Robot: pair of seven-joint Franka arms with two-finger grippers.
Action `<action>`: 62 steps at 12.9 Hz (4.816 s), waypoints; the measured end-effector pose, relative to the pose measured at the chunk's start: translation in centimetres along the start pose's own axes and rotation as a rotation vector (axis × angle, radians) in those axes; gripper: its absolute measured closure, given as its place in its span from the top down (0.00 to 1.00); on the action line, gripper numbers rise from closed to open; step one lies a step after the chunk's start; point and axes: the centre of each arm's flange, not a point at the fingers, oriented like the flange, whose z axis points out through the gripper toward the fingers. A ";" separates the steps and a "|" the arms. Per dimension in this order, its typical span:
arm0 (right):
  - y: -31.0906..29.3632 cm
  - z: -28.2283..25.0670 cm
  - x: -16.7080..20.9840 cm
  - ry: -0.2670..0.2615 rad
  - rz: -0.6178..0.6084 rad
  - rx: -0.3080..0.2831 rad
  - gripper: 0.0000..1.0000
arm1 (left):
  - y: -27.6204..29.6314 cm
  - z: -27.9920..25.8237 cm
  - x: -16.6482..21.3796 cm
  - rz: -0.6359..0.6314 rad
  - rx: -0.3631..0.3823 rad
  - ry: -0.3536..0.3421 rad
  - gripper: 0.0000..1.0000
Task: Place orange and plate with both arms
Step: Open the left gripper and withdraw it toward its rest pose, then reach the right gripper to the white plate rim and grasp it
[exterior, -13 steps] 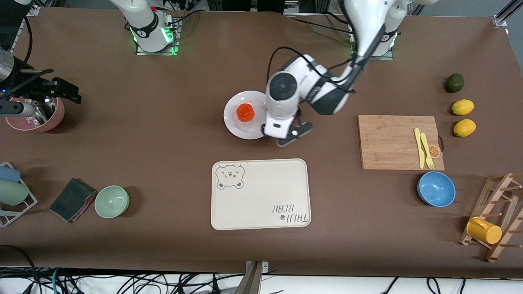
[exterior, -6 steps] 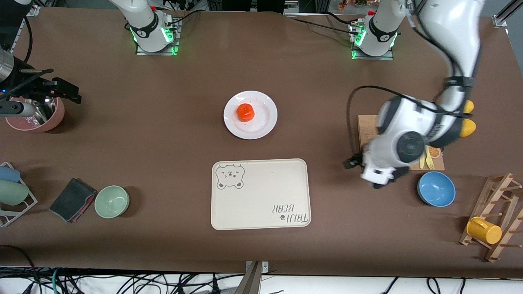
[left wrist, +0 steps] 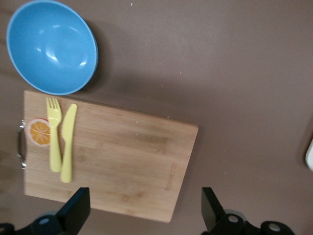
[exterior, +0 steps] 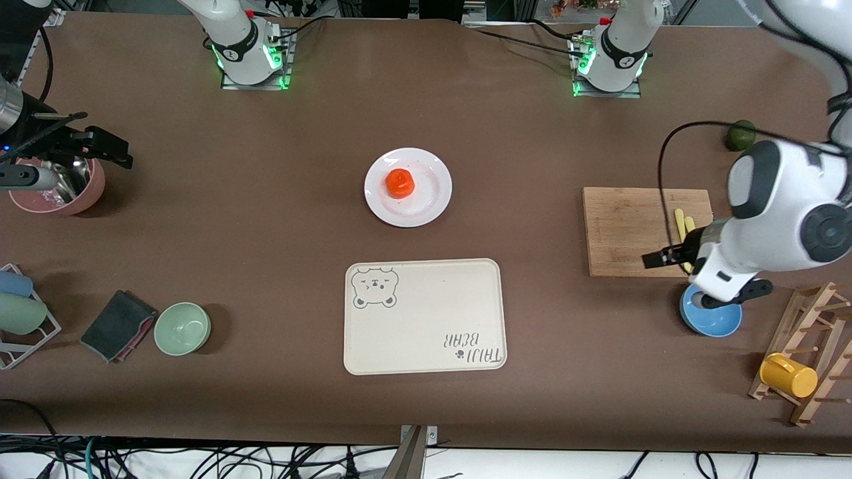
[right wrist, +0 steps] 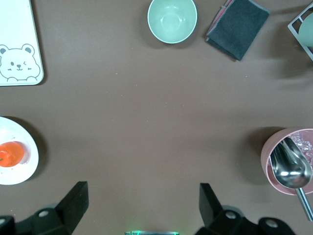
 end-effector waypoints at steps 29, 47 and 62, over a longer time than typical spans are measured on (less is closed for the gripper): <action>-10.9 14.9 4.6 -0.207 -0.028 0.468 1.00 | -2.7 -14.0 -12.7 0.252 0.044 0.171 1.00; -22.1 44.2 -10.3 -0.002 -0.027 0.932 1.00 | -4.5 -14.4 -12.1 0.233 -0.001 0.210 1.00; -25.2 48.5 -11.4 0.028 -0.003 0.938 0.50 | -4.8 -15.8 -11.6 0.309 -0.005 0.285 1.00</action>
